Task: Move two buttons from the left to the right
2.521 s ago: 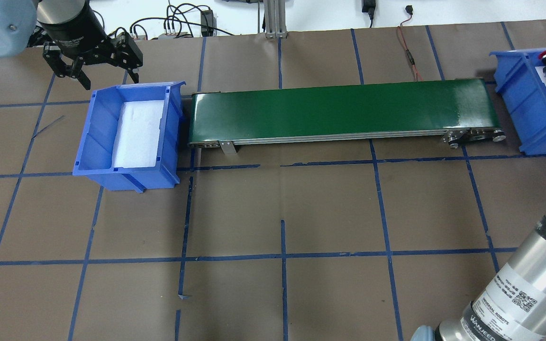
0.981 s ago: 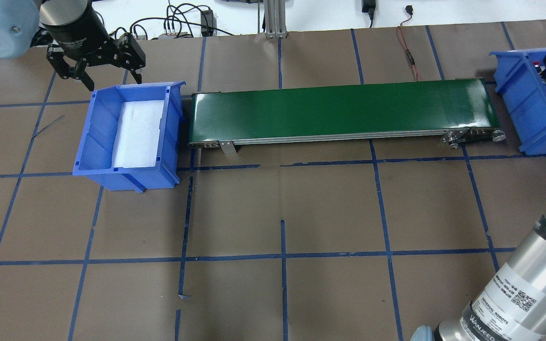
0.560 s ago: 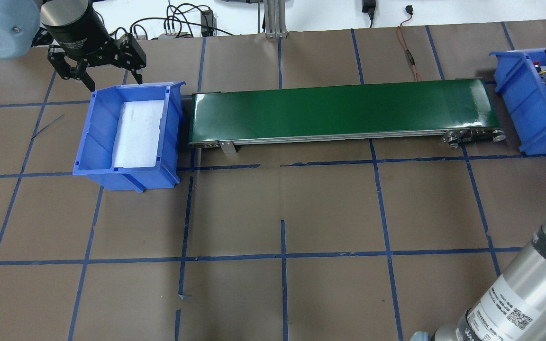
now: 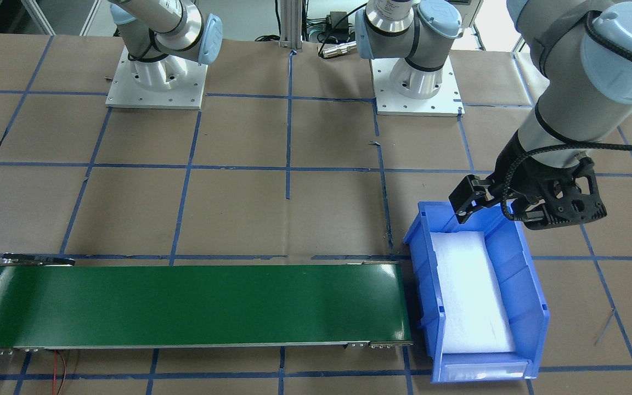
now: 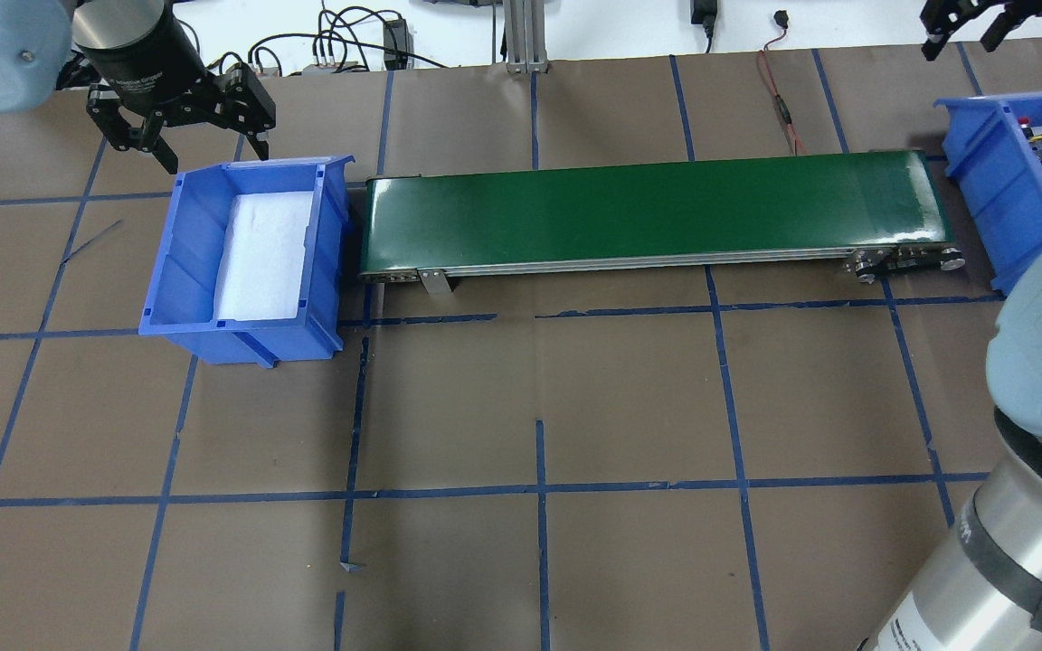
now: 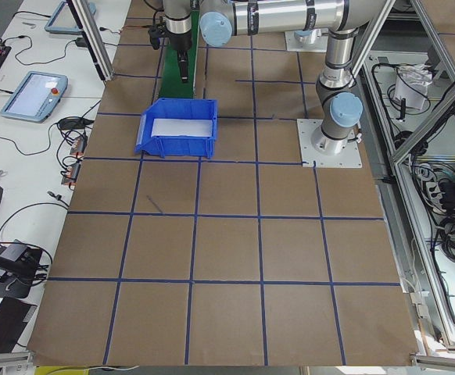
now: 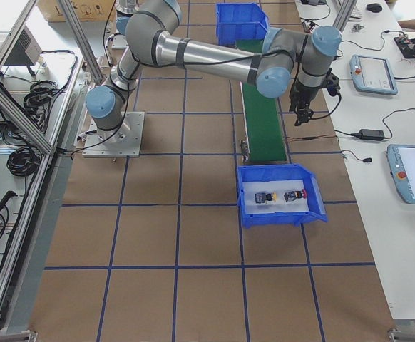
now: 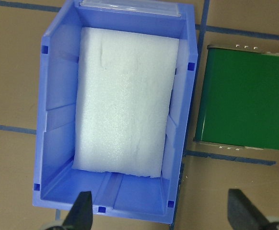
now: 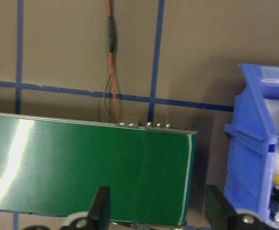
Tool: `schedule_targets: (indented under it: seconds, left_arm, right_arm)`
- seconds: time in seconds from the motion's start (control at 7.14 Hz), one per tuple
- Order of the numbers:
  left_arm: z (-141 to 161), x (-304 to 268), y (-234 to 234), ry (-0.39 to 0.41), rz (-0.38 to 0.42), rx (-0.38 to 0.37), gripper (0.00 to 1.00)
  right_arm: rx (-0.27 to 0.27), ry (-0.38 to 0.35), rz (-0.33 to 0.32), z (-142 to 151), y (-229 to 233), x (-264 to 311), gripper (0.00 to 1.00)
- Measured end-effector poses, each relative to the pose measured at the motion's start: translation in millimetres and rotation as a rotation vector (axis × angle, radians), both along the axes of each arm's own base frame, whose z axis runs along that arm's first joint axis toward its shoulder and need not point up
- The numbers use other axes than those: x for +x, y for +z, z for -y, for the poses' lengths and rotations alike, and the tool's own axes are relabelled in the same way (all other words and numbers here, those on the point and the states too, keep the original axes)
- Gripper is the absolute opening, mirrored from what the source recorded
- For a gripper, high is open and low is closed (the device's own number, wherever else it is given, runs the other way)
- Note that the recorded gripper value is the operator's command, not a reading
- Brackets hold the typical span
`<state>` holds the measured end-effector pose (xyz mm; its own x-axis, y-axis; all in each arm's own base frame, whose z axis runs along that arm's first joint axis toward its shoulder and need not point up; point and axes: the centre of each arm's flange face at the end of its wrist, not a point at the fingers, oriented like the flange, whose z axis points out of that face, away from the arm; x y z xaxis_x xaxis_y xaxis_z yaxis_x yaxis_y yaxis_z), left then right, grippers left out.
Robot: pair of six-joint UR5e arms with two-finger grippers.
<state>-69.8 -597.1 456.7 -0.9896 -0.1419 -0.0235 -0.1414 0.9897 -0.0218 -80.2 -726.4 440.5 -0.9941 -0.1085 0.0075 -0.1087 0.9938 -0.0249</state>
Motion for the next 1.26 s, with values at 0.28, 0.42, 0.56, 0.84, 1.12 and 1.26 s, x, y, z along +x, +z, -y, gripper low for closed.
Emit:
schedule_targets:
  seconds: [0.28,0.42,0.56,0.84,1.12,1.26]
  left_arm:
    - [1.3,0.5,-0.4,0.002,-0.002,0.0,1.0]
    - [1.6,0.2,-1.2,0.002,-0.002,0.0,1.0]
    - [1.8,-0.8,-2.1,0.001,-0.002,0.002,1.0]
    - [2.2,-1.4,-3.4,0.0,-0.003,0.004,1.0]
    - [-1.5,-1.6,1.6,-0.002,0.003,-0.002,1.0]
    - [-4.7,-2.1,5.4,-0.003,0.008,-0.005,1.0]
  right_arm:
    - [0.058,-0.02,0.022,-57.1,4.4,60.5,1.0]
    - [0.084,-0.016,0.028,-90.1,2.0,76.4,1.0]
    - [0.086,-0.009,0.028,-116.7,7.9,87.9,1.0]
    - [0.064,0.051,0.011,-142.6,24.3,126.6,1.0]
    - [0.021,0.118,-0.022,-154.4,37.1,186.5,1.0]
    - [-0.003,0.096,-0.029,-160.5,44.4,201.1,1.0]
